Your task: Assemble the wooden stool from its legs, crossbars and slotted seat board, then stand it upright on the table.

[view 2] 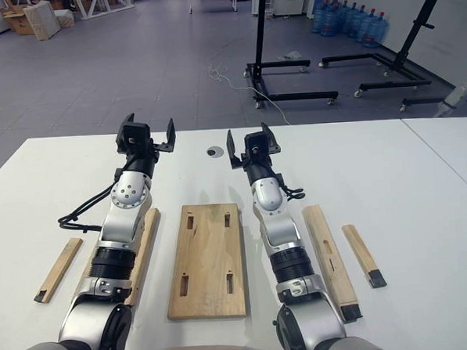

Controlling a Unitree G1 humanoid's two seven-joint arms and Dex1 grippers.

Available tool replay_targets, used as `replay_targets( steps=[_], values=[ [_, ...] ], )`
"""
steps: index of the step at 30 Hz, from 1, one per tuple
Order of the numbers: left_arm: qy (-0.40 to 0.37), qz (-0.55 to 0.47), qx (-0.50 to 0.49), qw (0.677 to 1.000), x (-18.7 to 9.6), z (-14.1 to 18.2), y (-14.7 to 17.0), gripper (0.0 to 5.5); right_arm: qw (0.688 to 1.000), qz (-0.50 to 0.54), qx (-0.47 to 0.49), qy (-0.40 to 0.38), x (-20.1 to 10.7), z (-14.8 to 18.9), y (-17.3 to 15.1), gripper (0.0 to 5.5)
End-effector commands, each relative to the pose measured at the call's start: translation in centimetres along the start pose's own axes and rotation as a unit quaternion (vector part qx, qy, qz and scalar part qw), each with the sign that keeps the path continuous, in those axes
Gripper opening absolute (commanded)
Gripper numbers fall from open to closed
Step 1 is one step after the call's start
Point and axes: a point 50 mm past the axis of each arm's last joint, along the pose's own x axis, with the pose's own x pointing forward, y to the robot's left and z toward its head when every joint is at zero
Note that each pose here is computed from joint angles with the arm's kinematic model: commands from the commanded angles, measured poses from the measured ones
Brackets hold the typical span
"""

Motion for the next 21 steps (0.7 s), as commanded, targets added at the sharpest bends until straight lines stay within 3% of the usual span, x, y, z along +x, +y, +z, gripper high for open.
replay_targets(
  steps=[1, 21],
  values=[
    [0.008, 0.010, 0.010, 1.000, -0.5, -0.6, -0.2, 4.65, 1.000, 0.008, 0.001, -0.015, 0.7, 0.9, 0.1, 4.31],
    [0.011, -0.035, -0.054, 0.998, -1.5, -0.7, -1.6, 4.65, 1.000, 0.027, 0.014, -0.006, 0.8, 0.9, -0.3, 4.31]
  ],
)
